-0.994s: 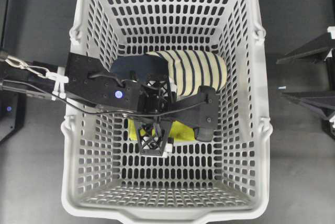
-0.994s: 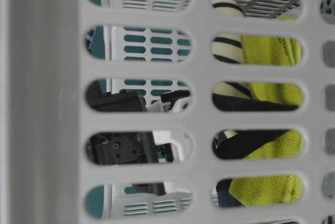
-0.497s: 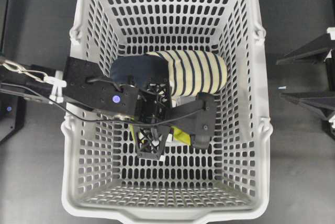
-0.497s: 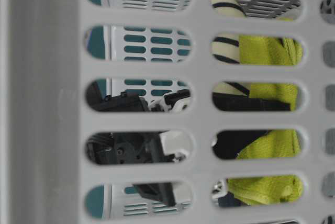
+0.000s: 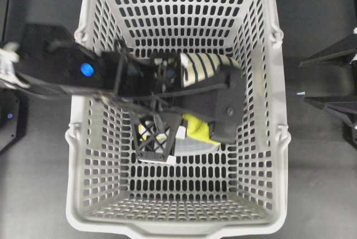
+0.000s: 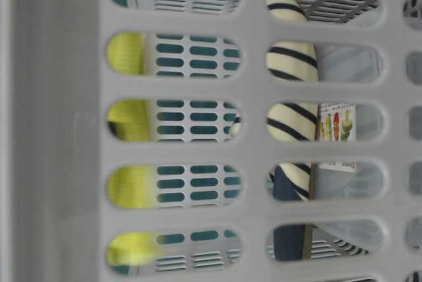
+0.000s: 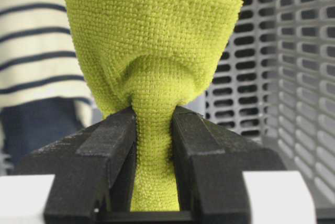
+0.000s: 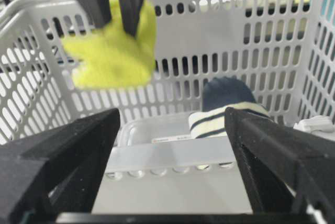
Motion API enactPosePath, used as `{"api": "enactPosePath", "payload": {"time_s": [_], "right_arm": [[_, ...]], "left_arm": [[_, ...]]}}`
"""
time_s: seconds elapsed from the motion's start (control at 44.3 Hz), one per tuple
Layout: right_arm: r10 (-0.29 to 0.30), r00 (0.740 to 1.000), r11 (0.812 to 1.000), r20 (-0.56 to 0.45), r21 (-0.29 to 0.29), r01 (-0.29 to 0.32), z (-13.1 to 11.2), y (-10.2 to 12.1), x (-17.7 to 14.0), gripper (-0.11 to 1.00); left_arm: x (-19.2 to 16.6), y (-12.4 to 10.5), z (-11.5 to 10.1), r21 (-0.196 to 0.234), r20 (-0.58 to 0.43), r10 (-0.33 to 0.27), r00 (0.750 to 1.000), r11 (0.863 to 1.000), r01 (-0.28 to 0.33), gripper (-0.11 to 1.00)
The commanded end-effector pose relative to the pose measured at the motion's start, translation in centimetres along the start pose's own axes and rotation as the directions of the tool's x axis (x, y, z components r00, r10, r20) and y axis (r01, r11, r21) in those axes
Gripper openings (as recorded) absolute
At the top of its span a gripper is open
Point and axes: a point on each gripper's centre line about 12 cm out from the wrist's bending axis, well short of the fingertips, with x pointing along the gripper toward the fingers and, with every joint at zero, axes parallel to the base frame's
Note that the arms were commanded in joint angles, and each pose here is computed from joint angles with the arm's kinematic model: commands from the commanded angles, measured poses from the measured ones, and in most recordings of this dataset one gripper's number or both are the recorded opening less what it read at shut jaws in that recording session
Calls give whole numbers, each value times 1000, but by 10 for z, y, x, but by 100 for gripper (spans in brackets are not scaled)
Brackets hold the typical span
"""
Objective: Pick up the yellow cloth from the shopping basket with the left arm.
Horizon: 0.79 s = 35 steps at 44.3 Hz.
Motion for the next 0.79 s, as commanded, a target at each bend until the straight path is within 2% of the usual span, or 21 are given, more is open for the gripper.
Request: {"api": "enactPosePath", "payload": {"time_s": [0.0, 0.09, 0.474, 0.768], "right_arm": [[-2, 1000, 1000, 17, 5, 2, 4, 0, 0, 77], [-2, 1000, 1000, 19, 6, 2, 5, 0, 0, 77], [-2, 1000, 1000, 14, 5, 2, 2, 0, 0, 77], [-3, 1000, 1000, 16, 4, 3, 2, -1, -1, 77]], "left_arm": [[-55, 4, 20, -7, 92, 9, 996, 1000, -8, 18], [-63, 6, 26, -12, 93, 10, 996, 1000, -9, 18], [-60, 16, 24, -35, 61, 25, 998, 999, -23, 18], [-51, 17, 19, -32, 27, 24, 999, 999, -23, 18]]}}
